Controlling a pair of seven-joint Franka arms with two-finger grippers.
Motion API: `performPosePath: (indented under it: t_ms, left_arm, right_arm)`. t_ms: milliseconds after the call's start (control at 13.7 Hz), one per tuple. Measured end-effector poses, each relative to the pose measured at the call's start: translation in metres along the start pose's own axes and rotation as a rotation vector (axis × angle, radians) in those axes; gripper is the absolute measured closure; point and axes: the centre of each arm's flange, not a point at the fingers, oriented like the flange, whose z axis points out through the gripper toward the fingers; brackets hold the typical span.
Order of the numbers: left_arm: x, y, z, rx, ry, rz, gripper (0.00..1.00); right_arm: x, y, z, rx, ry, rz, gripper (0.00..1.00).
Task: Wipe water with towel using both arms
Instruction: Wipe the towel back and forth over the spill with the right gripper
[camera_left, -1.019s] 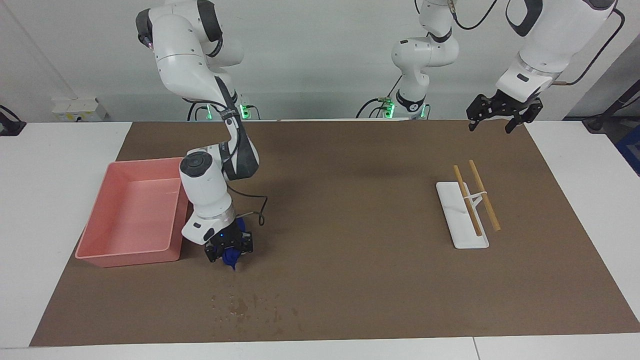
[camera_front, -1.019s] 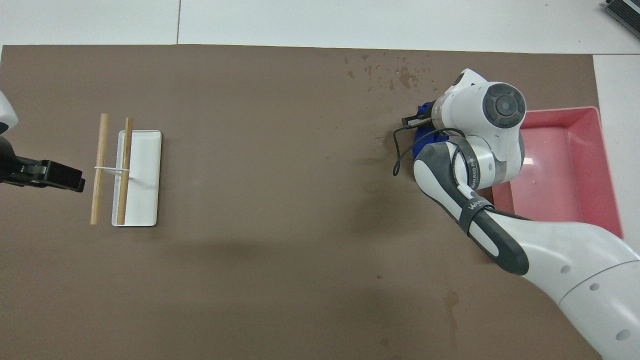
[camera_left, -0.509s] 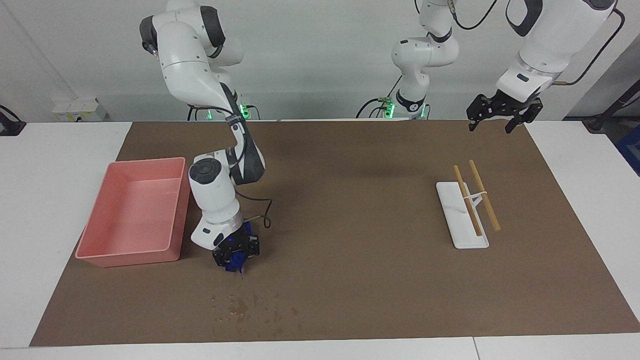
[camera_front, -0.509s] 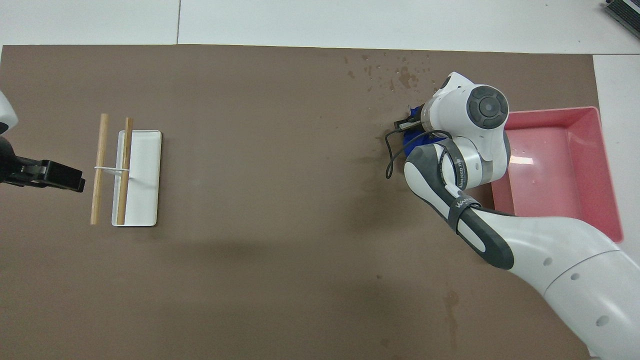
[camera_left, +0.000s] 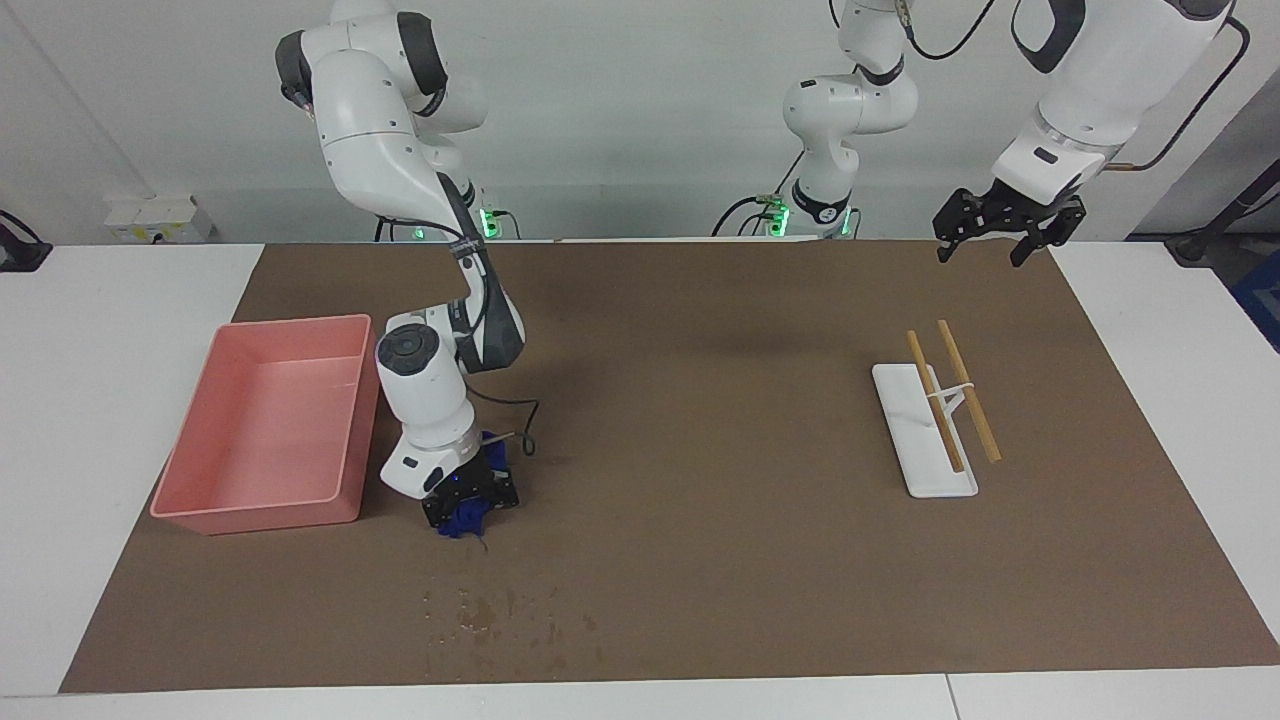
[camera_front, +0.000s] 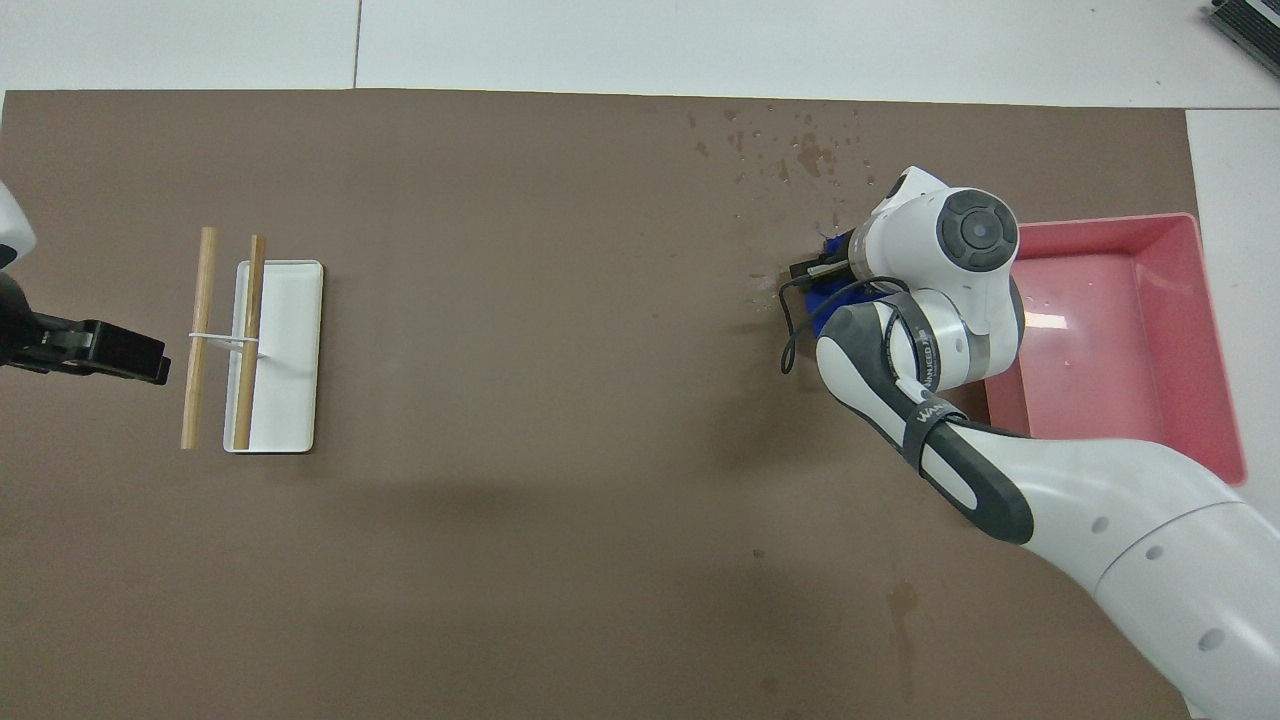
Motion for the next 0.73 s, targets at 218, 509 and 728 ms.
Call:
performPosePath:
  t_ms: [218,509,728]
  left_arm:
    - [0.000,0.000,0.000,0.000,0.000,0.000,0.00]
    - [0.000,0.000,0.000,0.000,0.000,0.001,0.00]
    - [0.000,0.002,0.000,0.000,-0.003,0.003,0.00]
  right_arm:
    - [-0.015,0.005,-0.007,-0.008,-0.149,0.008,1.00]
    - [-0.037,0.024,-0.027,0.039,-0.290,0.091,1.00]
    - [-0.057,0.022,-0.027,0.106,-0.333,0.157,1.00]
